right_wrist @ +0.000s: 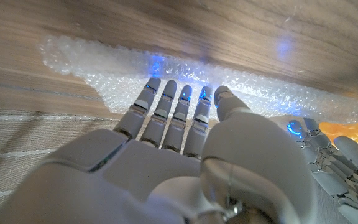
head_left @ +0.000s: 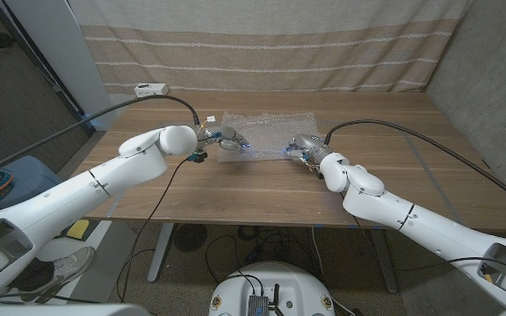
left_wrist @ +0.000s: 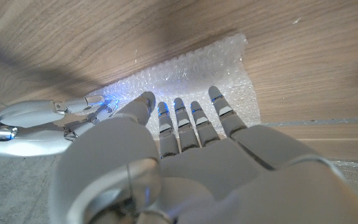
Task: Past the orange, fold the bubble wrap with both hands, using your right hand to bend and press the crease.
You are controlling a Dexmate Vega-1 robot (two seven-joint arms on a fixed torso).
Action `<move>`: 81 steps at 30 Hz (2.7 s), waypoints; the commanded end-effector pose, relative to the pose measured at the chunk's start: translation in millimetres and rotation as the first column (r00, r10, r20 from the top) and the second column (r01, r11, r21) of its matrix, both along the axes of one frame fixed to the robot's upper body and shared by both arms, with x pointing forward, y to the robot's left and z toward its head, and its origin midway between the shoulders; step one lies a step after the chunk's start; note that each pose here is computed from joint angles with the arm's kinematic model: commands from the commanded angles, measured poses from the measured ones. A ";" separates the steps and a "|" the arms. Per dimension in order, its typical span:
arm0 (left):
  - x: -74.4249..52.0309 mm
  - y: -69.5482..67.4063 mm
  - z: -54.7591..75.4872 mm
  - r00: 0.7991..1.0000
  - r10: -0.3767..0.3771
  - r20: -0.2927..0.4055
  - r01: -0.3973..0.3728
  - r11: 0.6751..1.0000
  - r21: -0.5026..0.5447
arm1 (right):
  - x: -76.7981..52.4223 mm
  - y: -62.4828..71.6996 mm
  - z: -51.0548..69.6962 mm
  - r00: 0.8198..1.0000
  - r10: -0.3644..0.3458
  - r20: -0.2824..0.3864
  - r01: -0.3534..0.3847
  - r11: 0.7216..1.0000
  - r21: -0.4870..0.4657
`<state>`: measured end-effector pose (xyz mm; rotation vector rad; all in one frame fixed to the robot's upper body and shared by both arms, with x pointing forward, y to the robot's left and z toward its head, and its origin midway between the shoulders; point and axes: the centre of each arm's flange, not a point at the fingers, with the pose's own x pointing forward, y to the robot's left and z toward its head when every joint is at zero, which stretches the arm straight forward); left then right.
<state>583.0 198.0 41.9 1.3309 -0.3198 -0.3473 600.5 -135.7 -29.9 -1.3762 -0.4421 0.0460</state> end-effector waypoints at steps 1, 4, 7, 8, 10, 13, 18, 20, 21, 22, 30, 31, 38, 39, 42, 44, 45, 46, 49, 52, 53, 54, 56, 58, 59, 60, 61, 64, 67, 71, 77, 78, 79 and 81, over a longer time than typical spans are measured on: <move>9.6 -8.7 -8.9 1.000 0.014 -0.025 -0.012 0.996 0.089 | 8.2 -0.8 -15.2 0.999 -0.046 -0.009 0.046 0.998 -0.032; 6.2 -13.5 -10.1 0.999 0.027 0.018 -0.029 0.989 0.147 | 9.0 0.2 -22.6 0.999 -0.054 0.007 0.054 0.997 -0.048; 1.9 -18.1 -11.0 0.996 0.043 0.073 -0.057 0.975 0.213 | 9.4 0.9 -28.9 0.997 -0.067 0.032 0.069 0.996 -0.063; 0.3 -19.6 -11.2 0.995 0.046 0.093 -0.067 0.970 0.235 | 9.6 0.8 -30.1 0.997 -0.069 0.035 0.071 0.995 -0.067; -3.0 -22.5 -12.2 0.990 0.049 0.131 -0.084 0.957 0.278 | 9.3 0.4 -32.3 0.996 -0.071 0.053 0.075 0.995 -0.069; -8.6 -26.9 -14.4 0.978 0.051 0.204 -0.119 0.933 0.339 | 8.2 -0.6 -34.7 0.994 -0.073 0.081 0.078 0.995 -0.064; -16.2 -29.7 -17.3 0.952 0.060 0.299 -0.174 0.912 0.371 | 6.4 -2.4 -35.0 0.993 -0.059 0.106 0.064 0.997 -0.041; -17.8 -26.7 -16.0 0.950 0.061 0.306 -0.170 0.924 0.344 | 4.8 -3.2 -32.2 0.991 -0.055 0.120 0.059 0.998 -0.031; -18.9 -25.2 -14.8 0.947 0.061 0.315 -0.170 0.929 0.330 | 3.9 -3.9 -30.4 0.991 -0.048 0.126 0.051 0.998 -0.021; -20.3 -23.6 -13.4 0.943 0.062 0.327 -0.170 0.934 0.314 | 3.1 -4.9 -28.5 0.991 -0.040 0.131 0.041 0.999 -0.007; -34.3 -8.2 2.0 0.915 0.048 0.400 -0.114 0.983 0.142 | -10.8 -15.1 -13.8 0.978 0.021 0.206 -0.042 0.994 0.101; -35.7 -6.8 4.0 0.914 0.047 0.403 -0.104 0.987 0.121 | -13.1 -16.1 -11.9 0.975 0.030 0.220 -0.057 0.992 0.113; -36.2 -3.4 13.1 0.914 0.035 0.405 -0.053 0.998 0.034 | -25.9 -19.6 5.4 0.952 0.070 0.298 -0.135 0.969 0.205; -35.1 -3.8 13.7 0.917 0.032 0.398 -0.049 0.998 0.032 | -27.4 -19.6 7.8 0.950 0.070 0.304 -0.136 0.970 0.202; -31.4 -5.2 14.8 0.923 0.030 0.383 -0.048 0.998 0.037 | -30.1 -20.6 12.8 0.949 0.055 0.311 -0.117 0.976 0.184; -26.2 -4.7 16.6 0.936 0.040 0.349 -0.061 0.997 0.050 | -30.1 -24.7 15.6 0.961 0.040 0.272 -0.086 0.983 0.159; -23.9 -4.1 16.9 0.941 0.043 0.337 -0.063 0.997 0.049 | -29.9 -26.6 16.8 0.966 0.035 0.256 -0.075 0.986 0.149; -21.3 -2.8 16.7 0.945 0.046 0.324 -0.063 0.997 0.042 | -29.7 -28.2 17.1 0.969 0.027 0.244 -0.064 0.988 0.143; -11.6 2.1 16.0 0.960 0.035 0.277 -0.039 0.999 0.007 | -30.3 -31.8 16.3 0.976 0.008 0.216 -0.033 0.993 0.113; -3.1 4.8 16.2 0.967 0.014 0.254 -0.010 1.000 -0.016 | -30.8 -34.4 15.2 0.983 -0.018 0.181 0.005 0.998 0.069; -0.7 5.2 16.5 0.968 0.004 0.252 0.000 1.000 -0.019 | -30.9 -35.6 14.8 0.986 -0.024 0.165 0.015 0.998 0.060; 1.6 5.4 16.6 0.968 -0.005 0.250 0.010 1.000 -0.021 | -31.0 -37.0 14.2 0.988 -0.030 0.150 0.023 0.999 0.049; 6.9 5.5 15.9 0.969 -0.025 0.245 0.033 0.999 -0.027 | -31.5 -39.6 12.6 0.991 -0.043 0.125 0.039 0.999 0.028; 12.6 4.5 14.3 0.972 -0.038 0.234 0.045 0.999 -0.028 | -32.3 -42.1 9.7 0.993 -0.057 0.107 0.056 0.998 0.015; 15.3 3.7 13.7 0.972 -0.041 0.233 0.048 0.999 -0.024 | -32.7 -43.0 8.3 0.993 -0.066 0.101 0.066 0.998 0.008; 17.7 3.0 13.2 0.971 -0.040 0.237 0.046 0.999 -0.017 | -33.1 -43.9 7.0 0.992 -0.075 0.098 0.076 0.997 0.000; 19.7 2.2 13.0 0.969 -0.038 0.243 0.042 0.999 -0.009 | -33.2 -44.7 5.8 0.992 -0.085 0.094 0.087 0.996 -0.007; 24.5 0.4 14.3 0.965 -0.035 0.261 0.034 0.999 0.010 | -32.4 -45.7 3.4 0.990 -0.114 0.081 0.116 0.993 -0.032; 28.7 -0.6 16.7 0.960 -0.033 0.278 0.030 0.999 0.017 | -30.7 -44.8 0.9 0.987 -0.143 0.078 0.148 0.987 -0.063; 36.5 -1.1 18.6 0.961 -0.027 0.274 0.021 0.999 0.026 | -27.0 -41.4 -2.5 0.981 -0.172 0.085 0.181 0.978 -0.107; 49.6 -0.1 17.4 0.967 -0.014 0.254 0.010 1.000 0.019 | -17.2 -40.7 -7.6 0.973 -0.212 0.091 0.224 0.962 -0.157; 51.1 0.1 17.0 0.967 -0.012 0.254 0.009 1.000 0.015 | -15.5 -40.7 -8.3 0.971 -0.217 0.097 0.230 0.960 -0.158; 52.4 0.4 16.6 0.968 -0.009 0.251 0.007 1.000 0.009 | -13.9 -40.9 -9.0 0.969 -0.223 0.102 0.237 0.958 -0.159; 54.6 1.1 15.9 0.969 -0.004 0.249 0.003 1.000 0.007 | -11.4 -42.0 -10.0 0.966 -0.233 0.109 0.249 0.955 -0.160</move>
